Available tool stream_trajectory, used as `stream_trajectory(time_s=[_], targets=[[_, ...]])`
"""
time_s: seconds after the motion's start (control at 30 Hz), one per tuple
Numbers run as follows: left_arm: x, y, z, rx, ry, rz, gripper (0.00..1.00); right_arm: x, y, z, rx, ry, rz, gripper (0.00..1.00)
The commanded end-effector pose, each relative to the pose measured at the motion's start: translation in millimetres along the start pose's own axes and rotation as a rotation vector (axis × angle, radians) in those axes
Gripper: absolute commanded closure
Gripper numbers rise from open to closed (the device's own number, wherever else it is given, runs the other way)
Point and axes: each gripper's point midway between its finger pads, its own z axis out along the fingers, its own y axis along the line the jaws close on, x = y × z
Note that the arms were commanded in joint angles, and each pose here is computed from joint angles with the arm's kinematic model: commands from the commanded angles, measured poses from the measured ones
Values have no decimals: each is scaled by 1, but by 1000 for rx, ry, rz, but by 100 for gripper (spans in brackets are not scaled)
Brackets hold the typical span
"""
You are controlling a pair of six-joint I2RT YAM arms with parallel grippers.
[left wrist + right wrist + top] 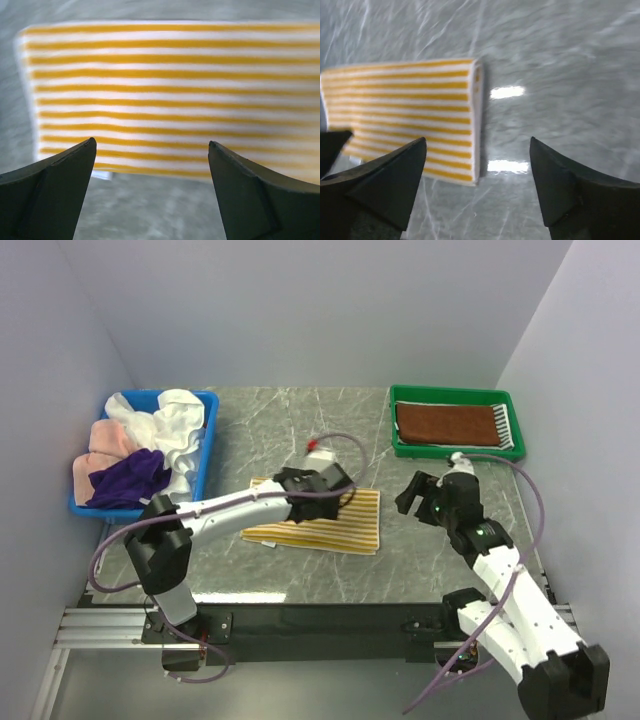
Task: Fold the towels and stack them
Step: Neatly place the folded towel into the bin
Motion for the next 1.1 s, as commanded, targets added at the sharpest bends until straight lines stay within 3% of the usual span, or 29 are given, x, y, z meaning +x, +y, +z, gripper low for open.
stream_trajectory(time_s=[0.0, 0.03, 0.17, 0.37, 0.83, 1.03, 1.07], targets=[[-9, -65, -29, 197, -72, 166, 0, -6, -39, -14, 171, -88, 72, 7], [-6, -81, -34, 250, -78, 199, 1, -2, -45, -15, 192, -99, 112, 0], [21, -147, -48, 388, -112, 384, 1, -8, -61, -24, 241, -189, 165, 0], [51, -194, -41, 455, -124, 561, 8, -2, -67, -24, 256, -189, 191, 0], [98, -207, -12, 460, -54, 678, 21, 9, -66, -16, 236, -155, 210, 2], [120, -197, 4, 440, -7, 663, 56, 10, -63, -11, 211, -144, 220, 2], [119, -196, 5, 442, -7, 647, 72, 11, -62, -9, 205, -138, 221, 2]])
